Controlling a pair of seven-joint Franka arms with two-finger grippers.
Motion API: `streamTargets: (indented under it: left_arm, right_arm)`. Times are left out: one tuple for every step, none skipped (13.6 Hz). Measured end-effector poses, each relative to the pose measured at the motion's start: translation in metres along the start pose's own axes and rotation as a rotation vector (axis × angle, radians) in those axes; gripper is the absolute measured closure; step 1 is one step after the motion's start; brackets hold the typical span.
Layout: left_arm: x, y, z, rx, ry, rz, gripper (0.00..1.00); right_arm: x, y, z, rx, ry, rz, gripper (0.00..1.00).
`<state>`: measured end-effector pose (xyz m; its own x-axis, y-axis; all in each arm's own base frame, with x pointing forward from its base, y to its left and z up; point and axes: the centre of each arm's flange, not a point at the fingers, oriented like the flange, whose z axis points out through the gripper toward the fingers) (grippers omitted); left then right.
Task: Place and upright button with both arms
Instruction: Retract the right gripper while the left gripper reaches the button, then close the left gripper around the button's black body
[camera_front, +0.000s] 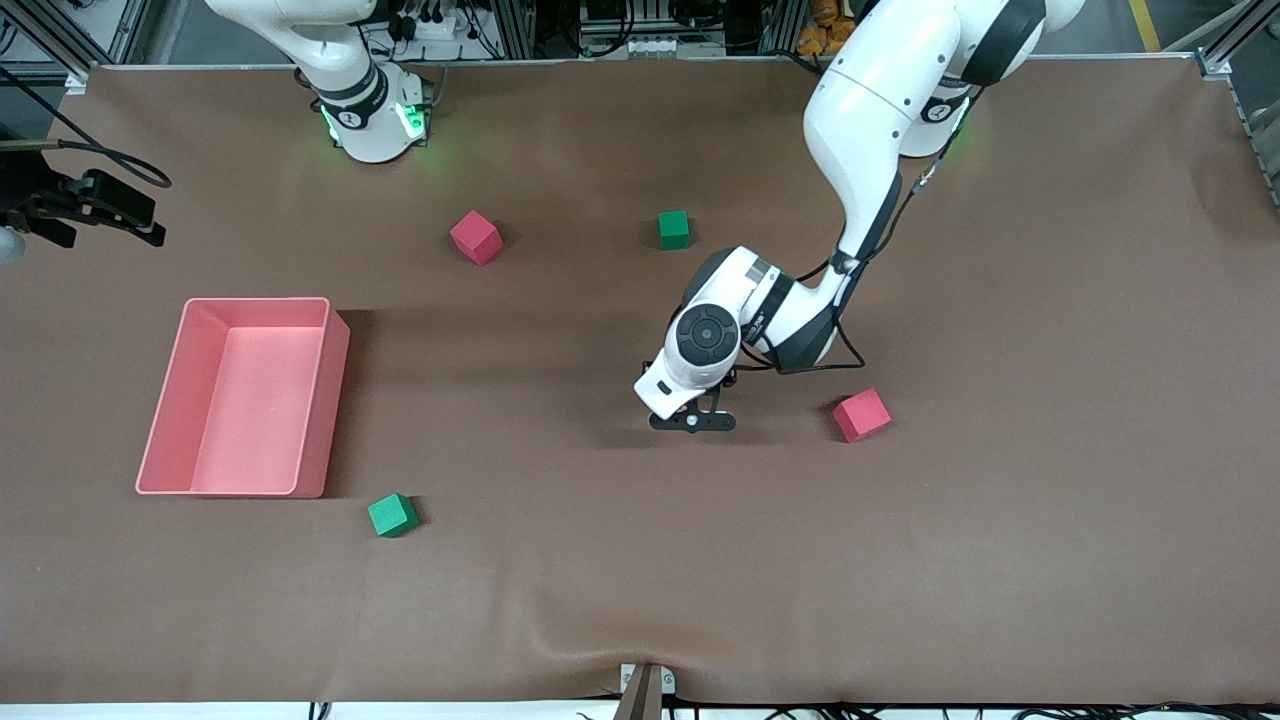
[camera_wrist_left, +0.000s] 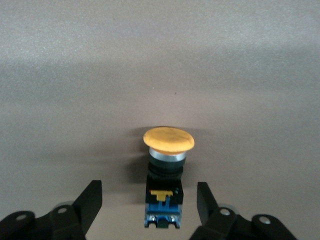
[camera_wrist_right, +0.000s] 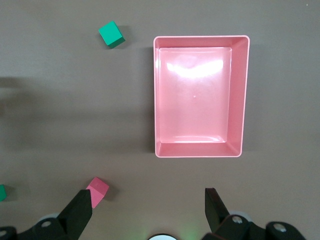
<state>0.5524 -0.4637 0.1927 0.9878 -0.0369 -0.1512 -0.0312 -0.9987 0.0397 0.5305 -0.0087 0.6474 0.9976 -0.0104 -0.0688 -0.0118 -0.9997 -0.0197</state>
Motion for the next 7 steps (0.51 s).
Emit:
streamTargets:
  left_arm:
    - [0.0003,0.0,0.0014,0.0,0.001,0.0,0.14]
    - [0.0004,0.0002,0.0017,-0.001,0.002,0.0,0.15]
    - [0.0003,0.0011,0.0014,-0.003,0.006,0.002,0.15]
    - [0.0003,0.0031,0.0007,-0.009,0.015,0.004,0.15]
    - [-0.0001,0.0051,0.0002,-0.013,0.022,0.007,0.16]
    - [-0.0006,0.0064,0.0001,-0.015,0.024,0.009,0.16]
    - [-0.001,0.0071,0.0001,-0.015,0.026,0.011,0.18]
  right_arm:
    - [-0.0012,0.0021,0.0,0.0,-0.006,0.004,0.0]
    - [-0.0019,0.0027,0.0,0.001,-0.009,0.005,0.0]
    - [-0.0021,0.0024,-0.0004,0.001,-0.009,0.004,0.0]
    - [-0.0021,0.0019,-0.001,0.0,-0.007,0.003,0.0]
    - [-0.0022,0.0011,-0.0017,0.0,-0.006,0.002,0.0]
    - [-0.0022,0.0005,-0.0018,0.0,-0.006,0.001,0.0]
    - [-0.0022,0.0008,-0.0017,0.0,-0.006,0.001,0.0]
